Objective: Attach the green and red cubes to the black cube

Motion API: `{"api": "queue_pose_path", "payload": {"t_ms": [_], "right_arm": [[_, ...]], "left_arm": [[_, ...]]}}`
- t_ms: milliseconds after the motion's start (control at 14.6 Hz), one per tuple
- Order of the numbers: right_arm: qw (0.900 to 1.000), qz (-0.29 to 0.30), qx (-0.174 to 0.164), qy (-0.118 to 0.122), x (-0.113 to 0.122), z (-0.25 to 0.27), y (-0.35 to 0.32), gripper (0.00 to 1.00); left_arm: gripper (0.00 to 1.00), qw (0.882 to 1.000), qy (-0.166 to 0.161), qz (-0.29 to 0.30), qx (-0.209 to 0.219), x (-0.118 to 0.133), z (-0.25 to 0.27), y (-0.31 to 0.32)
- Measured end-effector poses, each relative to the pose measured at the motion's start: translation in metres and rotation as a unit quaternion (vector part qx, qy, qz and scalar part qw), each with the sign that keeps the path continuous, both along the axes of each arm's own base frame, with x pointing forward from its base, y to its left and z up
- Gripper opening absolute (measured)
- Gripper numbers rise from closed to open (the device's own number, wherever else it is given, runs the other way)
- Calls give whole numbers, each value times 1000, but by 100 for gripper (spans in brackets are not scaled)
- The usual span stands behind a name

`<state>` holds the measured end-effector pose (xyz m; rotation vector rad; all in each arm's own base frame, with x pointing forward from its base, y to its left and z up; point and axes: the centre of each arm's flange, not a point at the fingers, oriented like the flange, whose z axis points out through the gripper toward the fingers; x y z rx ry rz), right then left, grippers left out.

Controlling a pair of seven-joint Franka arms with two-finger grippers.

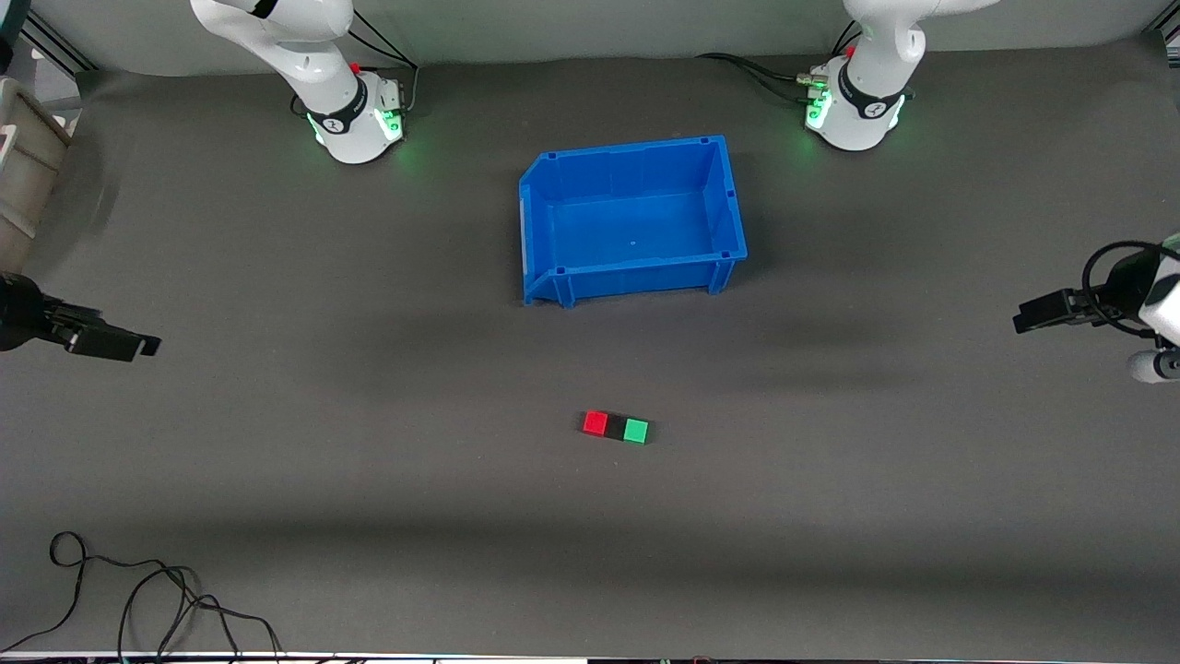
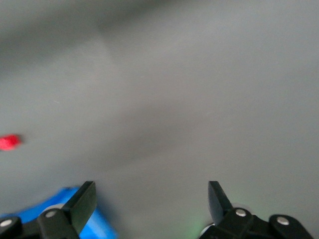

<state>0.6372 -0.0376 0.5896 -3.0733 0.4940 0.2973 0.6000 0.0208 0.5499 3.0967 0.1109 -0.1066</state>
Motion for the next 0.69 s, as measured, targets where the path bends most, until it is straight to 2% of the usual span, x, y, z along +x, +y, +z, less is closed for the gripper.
{"api": "queue_pose_path", "payload": {"t_ms": [69, 206, 343, 685], "right_arm": [[999, 37, -6, 1, 0, -1, -2, 100], [997, 75, -7, 0, 0, -1, -6, 100], [996, 85, -8, -5, 1, 0, -9, 100], [995, 96, -13, -35, 5, -8, -2, 100]], "left_arm": [[100, 1000, -6, -8, 2, -2, 6, -8], [100, 1000, -17, -22, 5, -8, 20, -25], [100, 999, -28, -28, 6, -13, 32, -31], [100, 998, -35, -42, 6, -17, 41, -31]]}}
